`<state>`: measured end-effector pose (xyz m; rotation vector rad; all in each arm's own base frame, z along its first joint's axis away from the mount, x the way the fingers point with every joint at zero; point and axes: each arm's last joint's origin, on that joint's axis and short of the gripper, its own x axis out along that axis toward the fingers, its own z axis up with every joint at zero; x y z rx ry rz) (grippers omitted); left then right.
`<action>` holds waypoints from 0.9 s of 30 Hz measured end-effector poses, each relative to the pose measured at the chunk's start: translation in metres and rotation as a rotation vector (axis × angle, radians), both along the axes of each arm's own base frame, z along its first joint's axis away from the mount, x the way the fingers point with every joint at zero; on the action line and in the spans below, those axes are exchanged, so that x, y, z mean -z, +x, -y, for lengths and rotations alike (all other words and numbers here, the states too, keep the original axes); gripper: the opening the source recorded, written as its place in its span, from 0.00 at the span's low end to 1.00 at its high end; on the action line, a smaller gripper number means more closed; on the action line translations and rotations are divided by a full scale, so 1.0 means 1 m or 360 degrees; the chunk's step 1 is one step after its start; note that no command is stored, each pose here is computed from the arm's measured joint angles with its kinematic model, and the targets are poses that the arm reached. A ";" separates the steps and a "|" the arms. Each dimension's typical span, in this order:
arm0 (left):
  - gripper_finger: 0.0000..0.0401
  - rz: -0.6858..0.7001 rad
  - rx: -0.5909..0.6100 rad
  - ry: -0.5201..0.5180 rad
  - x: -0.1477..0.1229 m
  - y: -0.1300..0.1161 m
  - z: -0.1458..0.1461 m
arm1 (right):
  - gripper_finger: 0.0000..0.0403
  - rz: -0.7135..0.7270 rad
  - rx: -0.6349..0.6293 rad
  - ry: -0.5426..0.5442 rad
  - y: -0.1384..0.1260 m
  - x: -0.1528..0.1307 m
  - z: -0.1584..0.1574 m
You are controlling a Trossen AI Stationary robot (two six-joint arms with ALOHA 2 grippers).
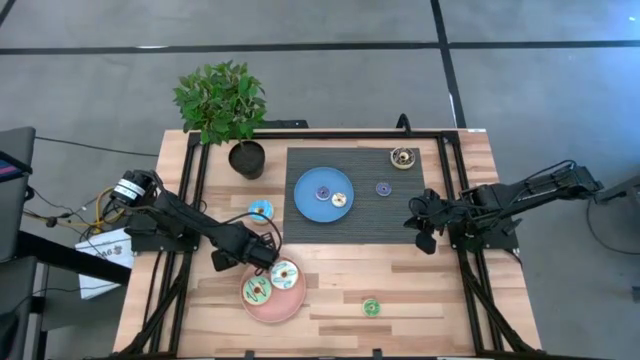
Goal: Pick & Place donuts
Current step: Put the small blue donut on the blue plate
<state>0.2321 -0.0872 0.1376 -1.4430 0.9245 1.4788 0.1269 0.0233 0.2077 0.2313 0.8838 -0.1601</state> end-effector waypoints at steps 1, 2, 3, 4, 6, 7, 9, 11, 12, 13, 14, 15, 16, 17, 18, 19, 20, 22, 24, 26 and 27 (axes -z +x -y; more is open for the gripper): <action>0.64 0.0001 0.0000 -0.0003 0.000 0.000 0.000 | 0.00 0.0000 0.0000 0.0000 0.000 0.000 0.000; 0.63 0.0002 0.0000 -0.0004 0.000 0.000 0.000 | 0.00 -0.0001 0.0000 0.0000 0.000 0.000 0.000; 0.63 0.0005 0.0000 -0.0006 0.000 0.000 0.000 | 0.00 -0.0001 0.0000 0.0000 0.000 0.000 0.000; 0.63 0.0006 0.0000 -0.0008 0.000 0.000 0.000 | 0.00 0.0000 0.0000 0.0000 0.000 0.000 0.000; 0.62 0.0007 0.0000 -0.0011 0.000 0.001 0.000 | 0.00 0.0000 0.0000 0.0000 0.000 0.000 0.000; 0.61 0.0008 0.0000 -0.0012 0.000 0.001 0.000 | 0.00 0.0000 0.0000 0.0000 0.000 0.000 0.000; 0.60 0.0010 0.0001 -0.0013 0.000 0.001 0.001 | 0.00 0.0000 0.0000 0.0000 0.000 0.000 0.000; 0.59 0.0012 0.0002 -0.0015 0.000 0.001 0.001 | 0.00 0.0000 0.0000 0.0000 0.000 0.000 0.000; 0.59 0.0013 0.0002 -0.0015 0.000 0.001 0.001 | 0.00 -0.0001 0.0000 0.0000 0.000 0.000 0.000; 0.58 0.0014 0.0002 -0.0015 0.000 0.001 0.001 | 0.00 0.0000 0.0000 0.0000 0.000 0.000 0.000; 0.58 0.0014 0.0002 -0.0016 0.000 0.001 0.001 | 0.00 0.0000 0.0000 0.0000 0.000 0.000 0.000; 0.57 0.0015 0.0002 -0.0016 0.000 0.001 0.001 | 0.00 0.0000 0.0000 -0.0001 0.000 0.000 0.000; 0.57 0.0015 0.0002 -0.0017 -0.001 0.001 0.001 | 0.00 0.0000 0.0000 -0.0001 0.000 0.000 0.000; 0.57 0.0016 0.0002 -0.0016 -0.001 0.001 0.001 | 0.00 0.0000 0.0000 -0.0001 0.000 0.000 0.000; 0.56 0.0017 0.0002 -0.0013 -0.001 0.001 0.001 | 0.00 0.0000 0.0000 0.0000 0.000 0.000 0.000; 0.56 0.0019 0.0003 -0.0007 -0.001 0.001 0.001 | 0.00 0.0000 0.0000 -0.0001 0.000 0.000 0.000; 0.56 0.0023 0.0004 0.0000 -0.001 0.001 0.001 | 0.00 0.0000 0.0000 -0.0001 0.000 0.000 0.000; 0.56 0.0032 0.0002 0.0025 -0.001 0.002 0.000 | 0.00 0.0000 0.0001 -0.0001 0.000 0.000 0.000; 0.56 0.0038 0.0004 0.0043 -0.001 0.002 -0.002 | 0.00 0.0000 0.0001 -0.0002 0.000 0.000 0.000; 0.56 0.0045 0.0027 0.0052 -0.002 0.003 -0.005 | 0.00 0.0000 0.0001 -0.0001 0.000 0.000 0.000; 0.56 0.0057 0.0042 0.0071 -0.002 0.004 -0.007 | 0.00 0.0001 0.0002 -0.0001 0.000 0.000 0.000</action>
